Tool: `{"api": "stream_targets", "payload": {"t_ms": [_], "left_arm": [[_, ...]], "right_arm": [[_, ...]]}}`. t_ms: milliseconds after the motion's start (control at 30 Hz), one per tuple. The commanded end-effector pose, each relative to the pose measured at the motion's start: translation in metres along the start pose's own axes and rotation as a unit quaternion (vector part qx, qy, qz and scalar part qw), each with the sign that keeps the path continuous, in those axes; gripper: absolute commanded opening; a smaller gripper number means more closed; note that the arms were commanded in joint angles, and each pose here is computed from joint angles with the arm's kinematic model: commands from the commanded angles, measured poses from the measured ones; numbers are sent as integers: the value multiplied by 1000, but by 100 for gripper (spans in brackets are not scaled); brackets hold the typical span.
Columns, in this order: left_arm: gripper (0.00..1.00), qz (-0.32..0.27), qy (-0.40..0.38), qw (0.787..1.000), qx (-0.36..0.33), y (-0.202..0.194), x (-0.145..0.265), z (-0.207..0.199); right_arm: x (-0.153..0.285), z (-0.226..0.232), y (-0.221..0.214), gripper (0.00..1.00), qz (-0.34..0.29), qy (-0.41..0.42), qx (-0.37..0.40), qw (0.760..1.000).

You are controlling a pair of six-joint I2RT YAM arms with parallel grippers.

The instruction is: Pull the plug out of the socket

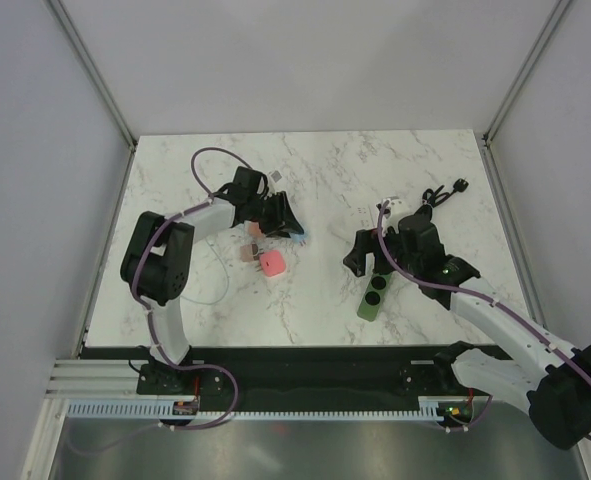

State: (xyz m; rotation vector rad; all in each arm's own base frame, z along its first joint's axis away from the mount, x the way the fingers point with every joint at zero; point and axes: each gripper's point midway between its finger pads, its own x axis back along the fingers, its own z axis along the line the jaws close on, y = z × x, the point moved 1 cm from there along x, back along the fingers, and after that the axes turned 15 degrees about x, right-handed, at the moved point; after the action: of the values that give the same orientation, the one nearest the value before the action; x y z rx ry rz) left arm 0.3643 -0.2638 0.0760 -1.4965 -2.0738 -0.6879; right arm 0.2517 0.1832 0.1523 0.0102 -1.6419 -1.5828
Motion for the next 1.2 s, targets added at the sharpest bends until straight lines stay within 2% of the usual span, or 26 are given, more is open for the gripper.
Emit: {"api": "stream_targets", "payload": {"t_ms": [0,67,467,533,667,733,833,867,967,1067,1133,1167], "left_arm": [[48,8,-8,1000,5,0,0,-6],[57,2,2,1000,4,1,0,-3],[65,-20,26,999,-18,11,12,-10],[65,-14,3,999,-35,10,16,-23],[61,54,-88,993,-61,-7,21,-58],[61,57,-117,989,-72,-10,28,-72],[63,64,-179,977,-100,-13,42,-99],[64,83,-205,969,-106,-19,48,-108],[65,88,-272,948,-139,-24,67,-136],[66,49,-309,933,-177,-25,88,-160],[68,6,-297,934,-198,-26,94,-162],[69,-73,-276,935,-211,-16,110,-173]], "right_arm": [[1,-2,0,98,-8,-4,-1,1000],[1,-2,1,98,-10,-4,0,1000],[0,-1,-4,98,-8,-1,0,1000],[0,-2,-4,98,-7,-2,-3,1000],[-2,0,-2,98,-9,2,-5,1000],[-2,0,-1,98,-9,3,-4,1000],[-2,-1,-3,98,-7,1,-7,1000],[-2,-1,-2,98,-8,0,-7,1000],[-4,-3,-6,98,-3,-8,-11,1000],[-8,-8,-11,98,6,-20,-20,1000],[-13,-11,-14,98,9,-30,-35,999],[-15,-12,-10,98,-3,-33,-41,999]]}}
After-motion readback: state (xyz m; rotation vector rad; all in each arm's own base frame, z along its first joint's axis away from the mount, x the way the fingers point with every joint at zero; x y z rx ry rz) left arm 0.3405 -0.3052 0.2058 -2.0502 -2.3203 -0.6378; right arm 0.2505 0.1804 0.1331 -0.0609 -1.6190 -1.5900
